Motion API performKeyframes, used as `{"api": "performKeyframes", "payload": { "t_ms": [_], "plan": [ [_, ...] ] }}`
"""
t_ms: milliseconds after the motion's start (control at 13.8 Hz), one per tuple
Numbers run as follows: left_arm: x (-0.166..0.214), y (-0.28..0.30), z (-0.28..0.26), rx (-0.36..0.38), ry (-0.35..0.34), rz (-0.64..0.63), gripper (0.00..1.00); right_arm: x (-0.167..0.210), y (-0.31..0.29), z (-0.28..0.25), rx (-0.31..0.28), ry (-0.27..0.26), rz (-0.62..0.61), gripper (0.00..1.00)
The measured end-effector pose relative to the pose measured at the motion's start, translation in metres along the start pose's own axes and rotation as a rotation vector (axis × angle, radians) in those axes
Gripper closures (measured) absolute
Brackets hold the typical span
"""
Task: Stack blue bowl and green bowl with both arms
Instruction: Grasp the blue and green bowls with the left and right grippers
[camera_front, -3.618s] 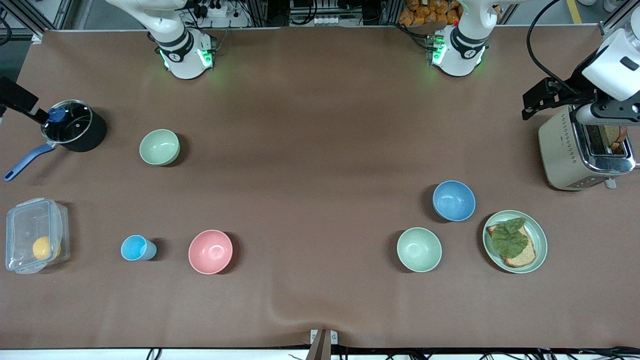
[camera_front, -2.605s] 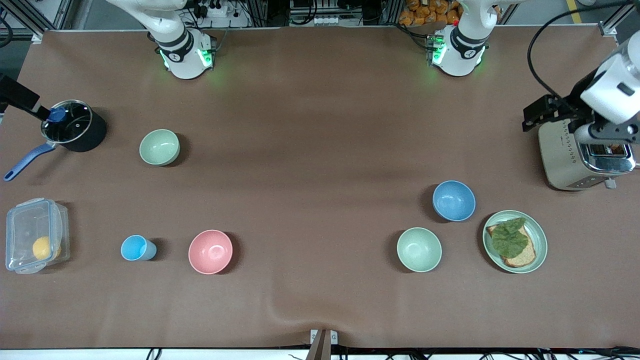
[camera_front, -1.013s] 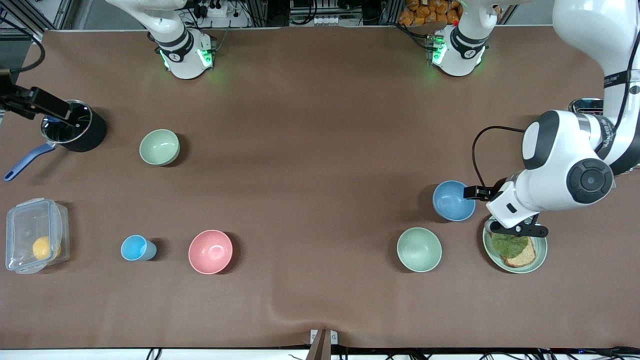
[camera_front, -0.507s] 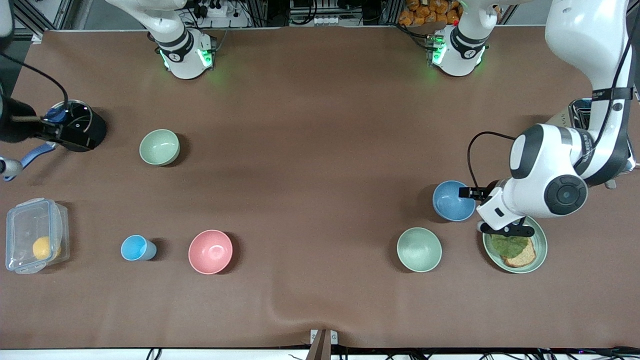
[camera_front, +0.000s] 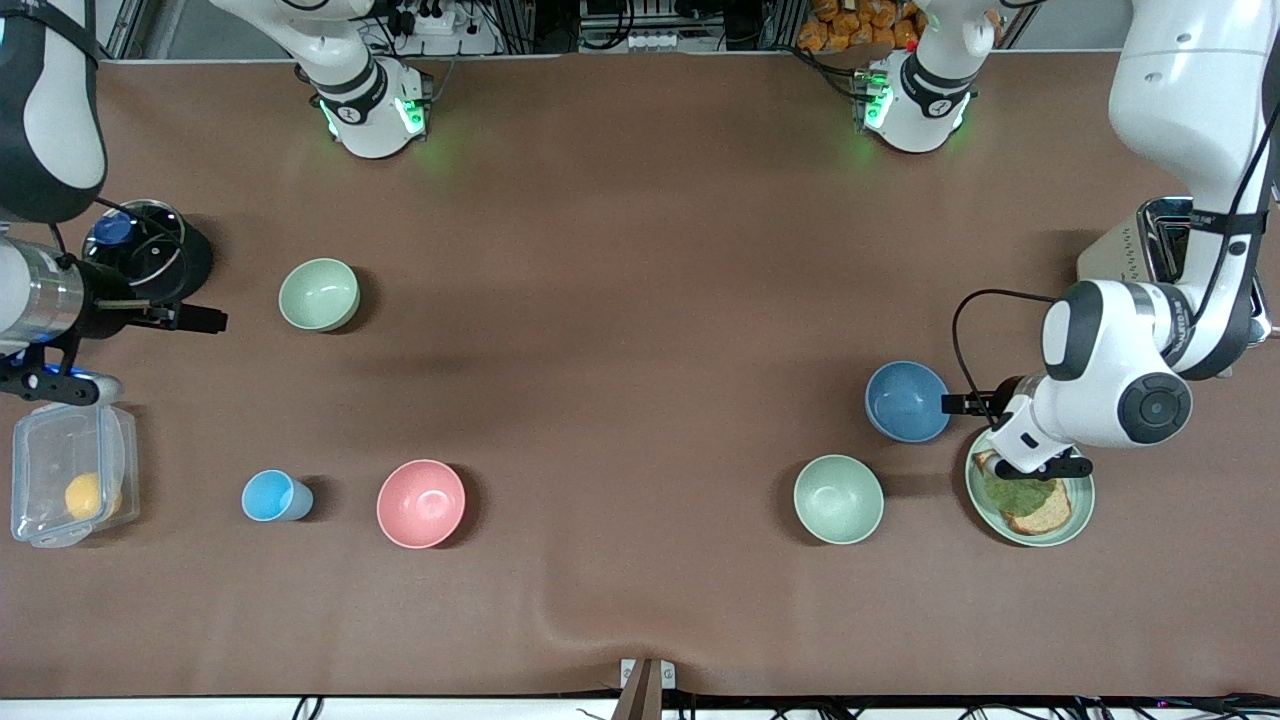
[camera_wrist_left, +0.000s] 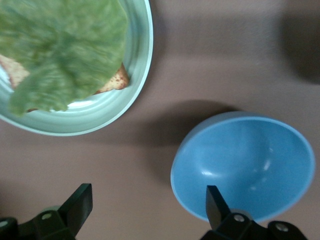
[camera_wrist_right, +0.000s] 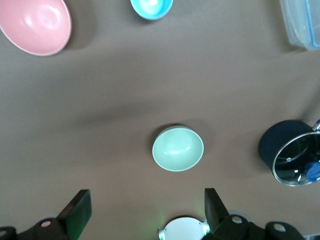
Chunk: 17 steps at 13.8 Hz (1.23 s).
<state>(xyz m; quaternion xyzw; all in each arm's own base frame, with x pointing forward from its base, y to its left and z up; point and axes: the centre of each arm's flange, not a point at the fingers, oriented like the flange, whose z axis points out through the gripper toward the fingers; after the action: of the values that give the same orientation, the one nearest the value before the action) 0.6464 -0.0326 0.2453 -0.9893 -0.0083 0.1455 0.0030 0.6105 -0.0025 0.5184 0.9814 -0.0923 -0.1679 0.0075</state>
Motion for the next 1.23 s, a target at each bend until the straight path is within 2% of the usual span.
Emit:
{"api": "performKeyframes", "payload": {
  "t_ms": [145, 217, 579, 724, 1013, 1086, 1230],
  "plan": [
    [0.004, 0.005, 0.020, -0.003, -0.020, -0.001, 0.00, 0.009, 0.010, 0.029, -0.003, -0.058, -0.035, 0.00],
    [0.005, 0.007, 0.023, -0.003, -0.019, -0.004, 0.00, 0.014, 0.020, 0.043, 0.002, -0.069, -0.041, 0.00],
    [0.007, 0.019, 0.039, -0.020, 0.072, -0.032, 0.00, 0.019, 0.041, 0.093, 0.020, -0.001, -0.035, 0.00],
    [0.003, 0.020, 0.045, -0.019, 0.067, -0.032, 0.00, 0.007, 0.044, 0.113, 0.019, 0.024, -0.034, 0.00],
    [-0.006, 0.021, 0.053, -0.014, 0.049, -0.037, 0.00, -0.007, 0.060, 0.143, 0.023, 0.025, -0.079, 0.00],
    [-0.006, 0.024, 0.053, -0.014, 0.051, -0.048, 0.07, -0.007, 0.064, 0.150, 0.025, 0.031, -0.101, 0.00],
    [-0.006, 0.029, 0.052, -0.013, 0.054, -0.074, 0.29, -0.008, 0.074, 0.172, 0.031, 0.039, -0.114, 0.00]
  ]
}}
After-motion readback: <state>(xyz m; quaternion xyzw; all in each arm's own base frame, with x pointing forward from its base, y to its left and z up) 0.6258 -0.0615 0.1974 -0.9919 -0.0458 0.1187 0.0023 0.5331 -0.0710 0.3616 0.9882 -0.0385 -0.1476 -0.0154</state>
